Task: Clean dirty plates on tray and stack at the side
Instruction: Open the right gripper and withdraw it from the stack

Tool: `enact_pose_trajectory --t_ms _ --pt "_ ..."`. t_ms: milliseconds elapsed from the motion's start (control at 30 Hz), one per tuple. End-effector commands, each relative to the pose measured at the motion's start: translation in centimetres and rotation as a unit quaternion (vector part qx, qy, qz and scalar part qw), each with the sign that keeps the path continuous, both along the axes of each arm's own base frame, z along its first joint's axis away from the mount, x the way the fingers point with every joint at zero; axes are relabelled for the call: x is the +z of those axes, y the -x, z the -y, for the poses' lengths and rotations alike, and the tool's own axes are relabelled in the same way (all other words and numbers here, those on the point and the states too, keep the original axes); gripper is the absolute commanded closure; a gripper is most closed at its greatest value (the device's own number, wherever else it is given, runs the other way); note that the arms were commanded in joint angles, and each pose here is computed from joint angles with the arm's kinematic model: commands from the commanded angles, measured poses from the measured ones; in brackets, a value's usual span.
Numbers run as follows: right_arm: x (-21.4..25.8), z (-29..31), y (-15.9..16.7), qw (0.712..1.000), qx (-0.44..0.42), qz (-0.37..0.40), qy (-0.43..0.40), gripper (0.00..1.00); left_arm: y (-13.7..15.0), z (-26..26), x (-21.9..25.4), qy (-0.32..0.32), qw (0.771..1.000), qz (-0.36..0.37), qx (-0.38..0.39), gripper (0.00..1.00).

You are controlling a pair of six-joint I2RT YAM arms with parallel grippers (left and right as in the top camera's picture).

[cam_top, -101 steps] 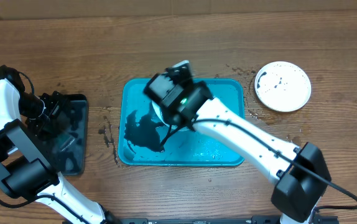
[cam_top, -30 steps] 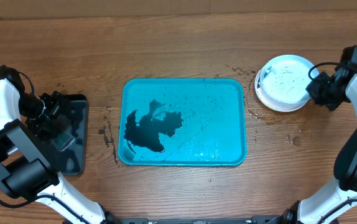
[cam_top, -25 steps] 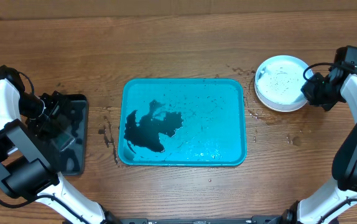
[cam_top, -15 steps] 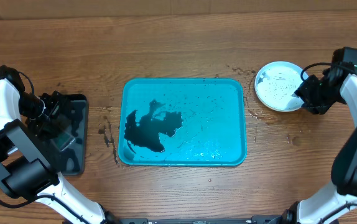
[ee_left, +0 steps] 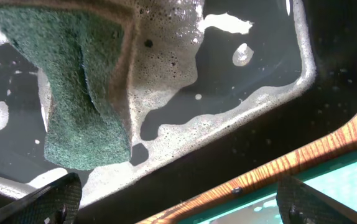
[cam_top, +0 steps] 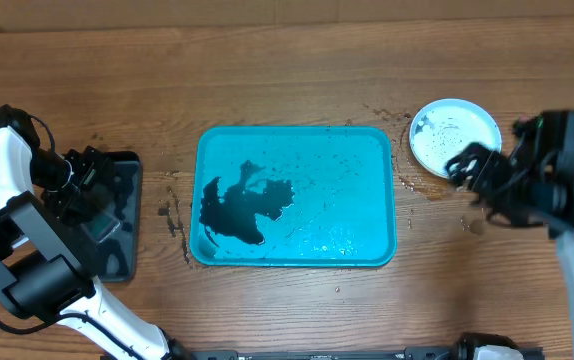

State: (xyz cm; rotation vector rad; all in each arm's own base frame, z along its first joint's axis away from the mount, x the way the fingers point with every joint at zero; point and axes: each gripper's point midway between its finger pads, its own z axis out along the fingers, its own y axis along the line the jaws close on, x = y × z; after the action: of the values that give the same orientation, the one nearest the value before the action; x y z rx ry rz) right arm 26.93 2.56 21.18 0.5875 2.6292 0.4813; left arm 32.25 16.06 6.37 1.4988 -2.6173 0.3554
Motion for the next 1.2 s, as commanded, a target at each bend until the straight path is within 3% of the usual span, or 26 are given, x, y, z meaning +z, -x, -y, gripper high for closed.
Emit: enact_pose_trajectory --t_ms 0,767,967,1167 --pt "-0.6 -1.7 2.7 0.999 0.035 0.0 0.0 0.0 -0.2 -0.2 0.7 -0.004 1.0 0.011 0.001 0.01" --pt "-2.4 -1.6 2.4 0.999 0.039 -0.03 0.012 0.0 -0.2 -0.2 0.7 -0.004 1.0 0.011 0.001 0.0" --pt "-2.3 -3.4 1.1 0.992 0.079 0.095 0.02 0.0 -0.2 -0.2 0.7 -0.004 1.0 0.011 0.001 0.0" --pt "-4.2 -3.6 3.4 0.977 0.094 0.19 0.028 0.0 -0.2 -0.2 0.7 -0.004 1.0 0.011 0.001 0.0"
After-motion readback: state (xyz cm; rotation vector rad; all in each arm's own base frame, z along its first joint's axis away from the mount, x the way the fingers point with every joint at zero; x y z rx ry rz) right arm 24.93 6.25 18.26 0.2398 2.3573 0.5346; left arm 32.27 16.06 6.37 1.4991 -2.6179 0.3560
